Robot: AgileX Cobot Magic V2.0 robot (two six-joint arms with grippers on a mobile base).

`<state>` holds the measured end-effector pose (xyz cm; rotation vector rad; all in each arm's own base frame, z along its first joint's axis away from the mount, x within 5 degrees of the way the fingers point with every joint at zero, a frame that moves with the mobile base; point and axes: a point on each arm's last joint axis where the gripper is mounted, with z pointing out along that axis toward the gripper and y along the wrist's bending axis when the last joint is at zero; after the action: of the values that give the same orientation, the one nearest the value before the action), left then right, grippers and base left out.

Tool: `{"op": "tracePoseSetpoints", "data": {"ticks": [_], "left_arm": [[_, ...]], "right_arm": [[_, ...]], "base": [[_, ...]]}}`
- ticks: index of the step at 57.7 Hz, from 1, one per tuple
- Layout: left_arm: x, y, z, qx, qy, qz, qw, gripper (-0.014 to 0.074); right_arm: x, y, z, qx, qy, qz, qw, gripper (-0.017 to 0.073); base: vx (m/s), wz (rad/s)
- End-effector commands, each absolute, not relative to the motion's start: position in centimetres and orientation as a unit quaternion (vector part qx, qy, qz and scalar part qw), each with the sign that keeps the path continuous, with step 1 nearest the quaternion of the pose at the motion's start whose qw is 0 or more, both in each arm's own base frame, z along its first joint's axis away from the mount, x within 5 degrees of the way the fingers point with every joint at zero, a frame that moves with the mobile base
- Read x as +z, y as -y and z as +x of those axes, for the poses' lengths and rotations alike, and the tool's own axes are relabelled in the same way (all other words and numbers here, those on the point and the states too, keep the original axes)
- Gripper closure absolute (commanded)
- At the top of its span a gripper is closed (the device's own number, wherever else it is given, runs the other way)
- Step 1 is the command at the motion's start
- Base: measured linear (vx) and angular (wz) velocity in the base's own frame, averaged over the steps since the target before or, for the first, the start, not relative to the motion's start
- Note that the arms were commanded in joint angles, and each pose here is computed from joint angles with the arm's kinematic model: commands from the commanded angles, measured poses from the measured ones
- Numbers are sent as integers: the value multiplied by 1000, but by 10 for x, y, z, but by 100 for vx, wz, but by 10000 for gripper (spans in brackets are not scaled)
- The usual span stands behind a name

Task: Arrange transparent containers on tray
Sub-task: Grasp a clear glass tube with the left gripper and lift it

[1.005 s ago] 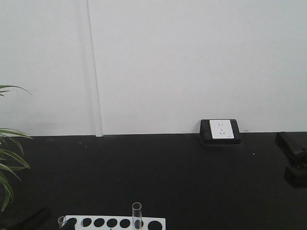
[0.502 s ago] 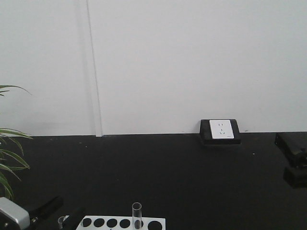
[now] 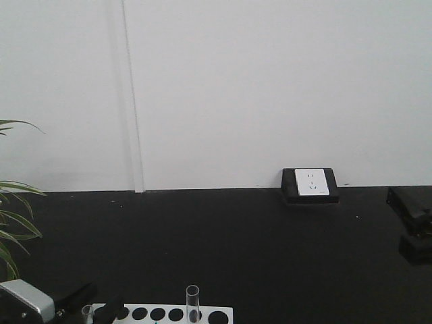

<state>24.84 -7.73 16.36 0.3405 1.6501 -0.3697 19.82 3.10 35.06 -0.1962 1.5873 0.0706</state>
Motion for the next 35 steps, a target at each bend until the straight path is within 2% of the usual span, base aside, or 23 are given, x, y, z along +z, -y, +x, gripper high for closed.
{"op": "tracePoseSetpoints", "data": {"ticks": [1,13,23,27,35], "left_arm": [[183,80,251,-174,-680,144,697,230],[183,80,251,-174,-681,143,697,452],[187,80,250,-179,-668,141,708,600],[192,80,249,-180,-659,140,716,603],[228,77,239,-174,-628,142,745,601]], "right_arm": [[371,-31,196,32,-667,-93,739,13],[371,-31,196,33,-667,-91,739,13],[371,-31,196,33,-667,-91,739,13],[371,-31,196,33,-667,-91,739,13],[371,-31,196,33,-667,-91,739,13]], "base": [[0,0],[0,0],[0,0],[0,0],[0,0]]}}
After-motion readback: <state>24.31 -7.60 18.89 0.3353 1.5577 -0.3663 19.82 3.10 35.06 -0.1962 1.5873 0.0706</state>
